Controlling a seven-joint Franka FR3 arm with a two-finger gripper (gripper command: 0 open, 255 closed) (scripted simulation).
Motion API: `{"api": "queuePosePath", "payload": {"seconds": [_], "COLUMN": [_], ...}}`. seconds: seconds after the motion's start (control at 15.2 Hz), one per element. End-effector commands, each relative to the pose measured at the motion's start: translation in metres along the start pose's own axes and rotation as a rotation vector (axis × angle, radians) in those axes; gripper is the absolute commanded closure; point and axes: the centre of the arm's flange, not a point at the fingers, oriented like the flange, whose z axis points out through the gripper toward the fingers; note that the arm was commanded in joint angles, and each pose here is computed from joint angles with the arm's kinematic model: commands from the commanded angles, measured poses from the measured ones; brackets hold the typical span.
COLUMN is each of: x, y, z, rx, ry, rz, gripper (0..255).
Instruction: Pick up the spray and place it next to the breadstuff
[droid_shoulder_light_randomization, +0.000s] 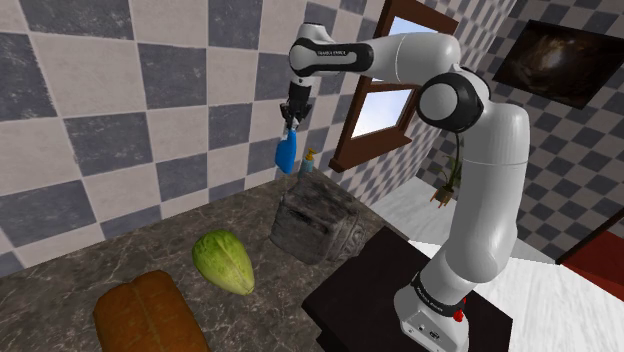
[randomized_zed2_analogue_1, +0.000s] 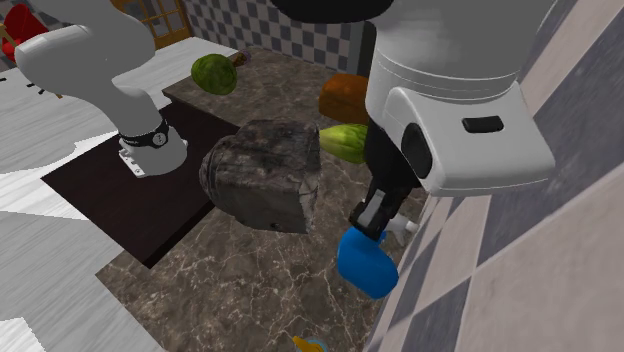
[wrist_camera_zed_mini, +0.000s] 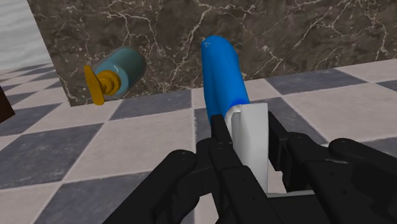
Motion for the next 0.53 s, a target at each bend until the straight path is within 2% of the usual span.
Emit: {"api": "queuePosePath", "payload": {"seconds": [0.0,0.46], "x": [0.0,0.001], "y": [-0.001,-0.001], "z": [-0.011,-0.048], "rx": [0.0,0.0], "ry": [0.0,0.0], "rz": [0.0,0.0], "gripper": [255,255]}}
